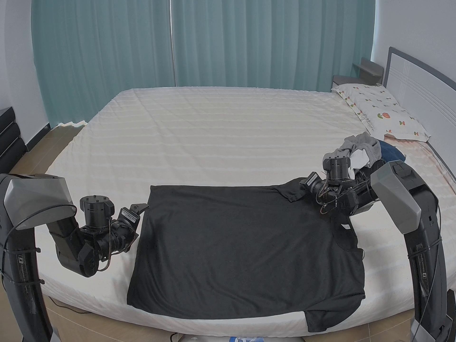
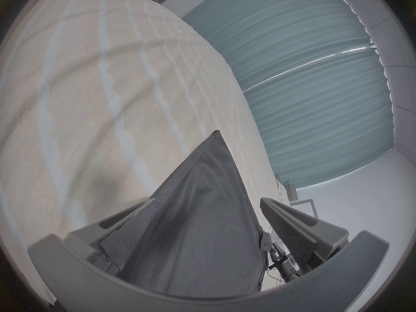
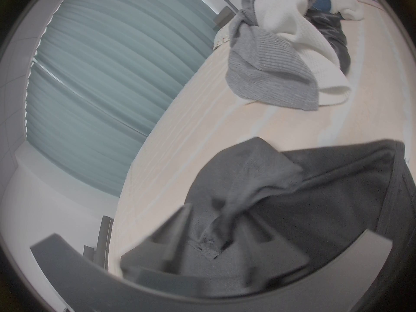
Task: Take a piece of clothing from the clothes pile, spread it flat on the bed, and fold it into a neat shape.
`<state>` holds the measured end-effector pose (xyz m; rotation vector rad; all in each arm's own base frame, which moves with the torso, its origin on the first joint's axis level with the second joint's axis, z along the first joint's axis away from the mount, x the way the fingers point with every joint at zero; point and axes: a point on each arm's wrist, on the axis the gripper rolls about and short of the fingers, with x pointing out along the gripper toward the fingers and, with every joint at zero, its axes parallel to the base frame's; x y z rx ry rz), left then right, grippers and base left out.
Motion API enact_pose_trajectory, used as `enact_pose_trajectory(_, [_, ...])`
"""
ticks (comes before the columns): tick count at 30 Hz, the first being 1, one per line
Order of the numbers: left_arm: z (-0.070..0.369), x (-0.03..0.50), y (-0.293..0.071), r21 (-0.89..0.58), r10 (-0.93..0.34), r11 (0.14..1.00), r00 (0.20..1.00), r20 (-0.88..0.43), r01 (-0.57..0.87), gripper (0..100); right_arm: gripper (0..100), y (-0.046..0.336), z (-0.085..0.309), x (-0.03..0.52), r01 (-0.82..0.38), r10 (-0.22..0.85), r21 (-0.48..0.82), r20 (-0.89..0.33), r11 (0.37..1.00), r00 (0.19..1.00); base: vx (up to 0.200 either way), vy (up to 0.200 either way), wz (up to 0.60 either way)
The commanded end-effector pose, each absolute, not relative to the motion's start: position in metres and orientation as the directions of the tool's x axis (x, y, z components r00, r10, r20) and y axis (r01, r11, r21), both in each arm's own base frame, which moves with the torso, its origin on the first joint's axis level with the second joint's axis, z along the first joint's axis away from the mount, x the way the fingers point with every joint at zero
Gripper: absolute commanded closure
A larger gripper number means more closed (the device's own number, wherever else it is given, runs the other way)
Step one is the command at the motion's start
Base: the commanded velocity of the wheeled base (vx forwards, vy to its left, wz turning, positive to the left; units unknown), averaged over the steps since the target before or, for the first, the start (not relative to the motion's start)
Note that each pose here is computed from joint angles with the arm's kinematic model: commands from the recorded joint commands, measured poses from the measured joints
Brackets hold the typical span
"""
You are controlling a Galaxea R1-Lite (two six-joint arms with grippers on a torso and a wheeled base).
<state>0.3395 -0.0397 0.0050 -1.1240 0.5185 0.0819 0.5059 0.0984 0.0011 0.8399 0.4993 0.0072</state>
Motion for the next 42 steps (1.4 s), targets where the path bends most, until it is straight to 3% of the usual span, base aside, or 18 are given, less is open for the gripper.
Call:
enact_pose_trajectory(1, [0.003,0.339,-0.04,-0.835,-0.193,0.443,0.875,-0.443,-0.326,0,100,0.093,0.019,0.511,0.094,0.209,0.701,-0.334,0.707,0.919,0.0,0.0,0.0])
enact_pose_trajectory(9, [0.001,0.339,-0.04,-0.828,-0.194,0.456,0.872,-0.449,-0.325,0,100,0.109,0.05,0.532,-0.023,0.236,0.721,-0.196,0.692,0.952,0.0,0.0,0.0])
enact_pose_trajectory(13, [0.0,0.338,-0.042,-0.826,-0.193,0.46,0.872,-0.45,-0.325,0,100,0.11,0.033,0.545,0.045,0.157,0.705,-0.219,0.708,0.963,0.0,0.0,0.0])
enact_pose_trajectory(18, [-0.001,0.339,-0.042,-0.822,-0.175,0.463,0.875,-0.451,-0.332,0,100,0.114,0.018,0.546,0.041,0.157,0.701,-0.216,0.711,0.964,0.0,0.0,0.0])
enact_pose_trajectory(19, [-0.001,0.339,-0.043,-0.823,-0.176,0.462,0.876,-0.45,-0.33,0,0,0.114,0.017,0.546,0.039,0.159,0.702,-0.215,0.711,0.964,0.0,0.0,0.0])
enact_pose_trajectory(28, [-0.002,0.339,-0.043,-0.821,-0.174,0.463,0.874,-0.453,-0.333,0,0,0.126,0.016,0.544,-0.016,0.202,0.653,-0.21,0.757,0.957,0.0,0.0,0.0])
enact_pose_trajectory(32, [-0.002,0.339,-0.043,-0.821,-0.176,0.464,0.874,-0.453,-0.332,0,0,0.129,0.057,0.541,-0.094,0.209,0.665,-0.095,0.741,0.973,0.0,0.0,0.0])
enact_pose_trajectory(36, [-0.002,0.339,-0.044,-0.821,-0.177,0.464,0.874,-0.453,-0.331,0,0,0.133,0.059,0.542,-0.137,0.206,0.658,-0.028,0.741,0.978,0.0,0.0,0.0])
enact_pose_trajectory(40, [-0.002,0.339,-0.044,-0.821,-0.177,0.464,0.874,-0.453,-0.331,0,0,0.138,0.03,0.542,-0.098,0.213,0.645,-0.103,0.758,0.972,0.0,0.0,0.0])
enact_pose_trajectory(41, [-0.002,0.339,-0.044,-0.821,-0.177,0.464,0.874,-0.453,-0.331,0,0,0.144,-0.003,0.54,-0.038,0.211,0.605,-0.218,0.795,0.953,0.0,0.0,0.0])
enact_pose_trajectory(42, [-0.002,0.339,-0.044,-0.821,-0.177,0.464,0.873,-0.454,-0.333,0,0,0.146,-0.012,0.539,-0.024,0.205,0.585,-0.246,0.811,0.947,0.0,0.0,0.0])
